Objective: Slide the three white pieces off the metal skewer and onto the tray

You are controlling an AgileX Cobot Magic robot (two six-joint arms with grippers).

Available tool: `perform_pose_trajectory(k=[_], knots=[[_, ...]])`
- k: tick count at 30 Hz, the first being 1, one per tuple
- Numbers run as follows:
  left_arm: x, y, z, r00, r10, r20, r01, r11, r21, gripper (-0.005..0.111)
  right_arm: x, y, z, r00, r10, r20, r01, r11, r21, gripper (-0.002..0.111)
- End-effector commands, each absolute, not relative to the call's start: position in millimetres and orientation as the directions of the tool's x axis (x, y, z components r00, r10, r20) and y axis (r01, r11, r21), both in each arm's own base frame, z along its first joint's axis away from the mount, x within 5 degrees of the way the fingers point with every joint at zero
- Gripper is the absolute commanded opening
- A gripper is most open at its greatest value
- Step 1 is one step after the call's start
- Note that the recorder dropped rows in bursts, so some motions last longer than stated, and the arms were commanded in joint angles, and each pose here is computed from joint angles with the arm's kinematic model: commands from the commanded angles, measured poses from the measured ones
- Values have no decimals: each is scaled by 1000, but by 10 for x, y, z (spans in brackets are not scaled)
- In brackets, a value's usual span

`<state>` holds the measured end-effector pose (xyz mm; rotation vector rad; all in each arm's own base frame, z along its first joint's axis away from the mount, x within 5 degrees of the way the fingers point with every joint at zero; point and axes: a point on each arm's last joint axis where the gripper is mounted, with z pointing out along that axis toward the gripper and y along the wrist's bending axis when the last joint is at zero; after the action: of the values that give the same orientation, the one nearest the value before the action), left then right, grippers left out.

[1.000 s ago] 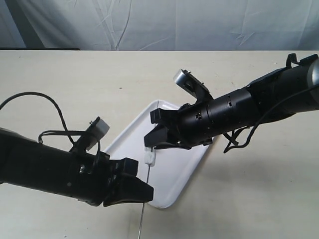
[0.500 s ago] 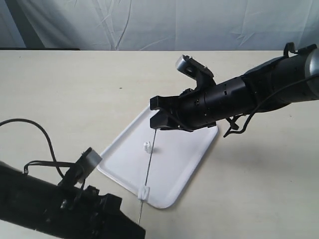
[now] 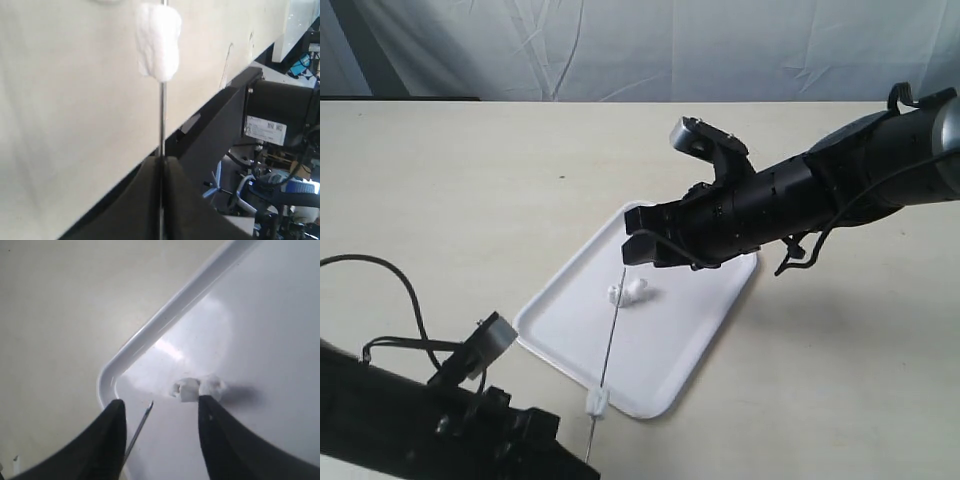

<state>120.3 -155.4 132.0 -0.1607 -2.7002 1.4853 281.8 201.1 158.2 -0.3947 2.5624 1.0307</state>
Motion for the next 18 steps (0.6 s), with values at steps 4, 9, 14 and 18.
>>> perform_pose_trajectory(k=[4,9,14,18], knots=[[1548,-1695,1470,-992,53,-115,125,553,-824,0,2725,2070,1633,-932,-149,-332,-349,621,702,41],[1683,-1772,1580,-993,15,-121,110,535,-838,0,2660,2100,1665,-941,-179,-289,-338,570,749,41],[1748,-1790,1610,-991,-12,-130,103,546,-832,0,2624,2114,1684,-947,-191,-257,-321,542,776,41],[1790,-1760,1574,-991,-67,-119,57,591,-804,0,2615,2117,1688,-947,-199,-253,-321,536,781,41]])
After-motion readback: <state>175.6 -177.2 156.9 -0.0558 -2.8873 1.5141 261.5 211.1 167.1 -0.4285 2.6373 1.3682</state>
